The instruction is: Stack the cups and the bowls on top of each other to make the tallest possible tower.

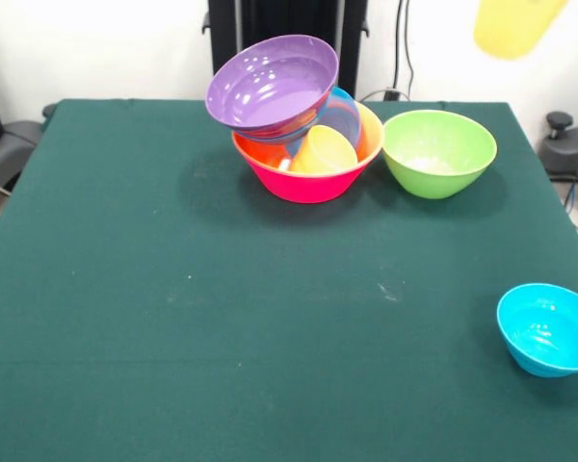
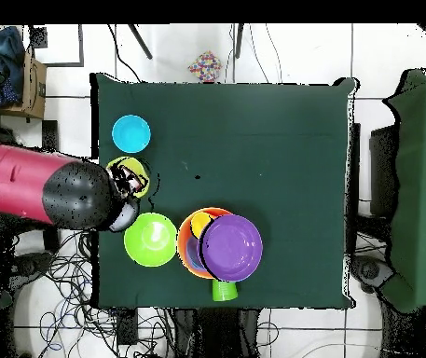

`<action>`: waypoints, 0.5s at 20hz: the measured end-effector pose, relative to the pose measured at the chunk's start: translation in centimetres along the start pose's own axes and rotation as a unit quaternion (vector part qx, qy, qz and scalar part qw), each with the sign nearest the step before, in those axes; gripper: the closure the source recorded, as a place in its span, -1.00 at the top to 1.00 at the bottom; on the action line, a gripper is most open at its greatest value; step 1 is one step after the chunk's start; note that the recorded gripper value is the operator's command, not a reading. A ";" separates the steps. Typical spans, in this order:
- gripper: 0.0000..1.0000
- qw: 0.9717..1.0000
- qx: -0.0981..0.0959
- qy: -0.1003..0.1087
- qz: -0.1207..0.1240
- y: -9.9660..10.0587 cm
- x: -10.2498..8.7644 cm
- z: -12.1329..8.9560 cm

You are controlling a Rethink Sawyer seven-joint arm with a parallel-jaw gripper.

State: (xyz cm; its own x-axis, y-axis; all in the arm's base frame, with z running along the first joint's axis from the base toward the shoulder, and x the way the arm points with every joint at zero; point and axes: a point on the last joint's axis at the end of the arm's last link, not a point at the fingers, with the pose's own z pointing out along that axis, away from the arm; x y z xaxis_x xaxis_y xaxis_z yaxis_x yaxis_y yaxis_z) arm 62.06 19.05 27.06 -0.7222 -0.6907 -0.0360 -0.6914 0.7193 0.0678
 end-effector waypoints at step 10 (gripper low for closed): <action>-1.00 0.997 0.020 0.010 -0.077 -1.1 7.2 -5.7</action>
State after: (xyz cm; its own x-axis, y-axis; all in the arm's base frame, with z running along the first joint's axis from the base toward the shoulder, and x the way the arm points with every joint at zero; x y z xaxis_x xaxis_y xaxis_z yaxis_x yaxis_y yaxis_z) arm 57.74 12.84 32.37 -0.6073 -0.7942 -0.0232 -0.7945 0.6068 0.0237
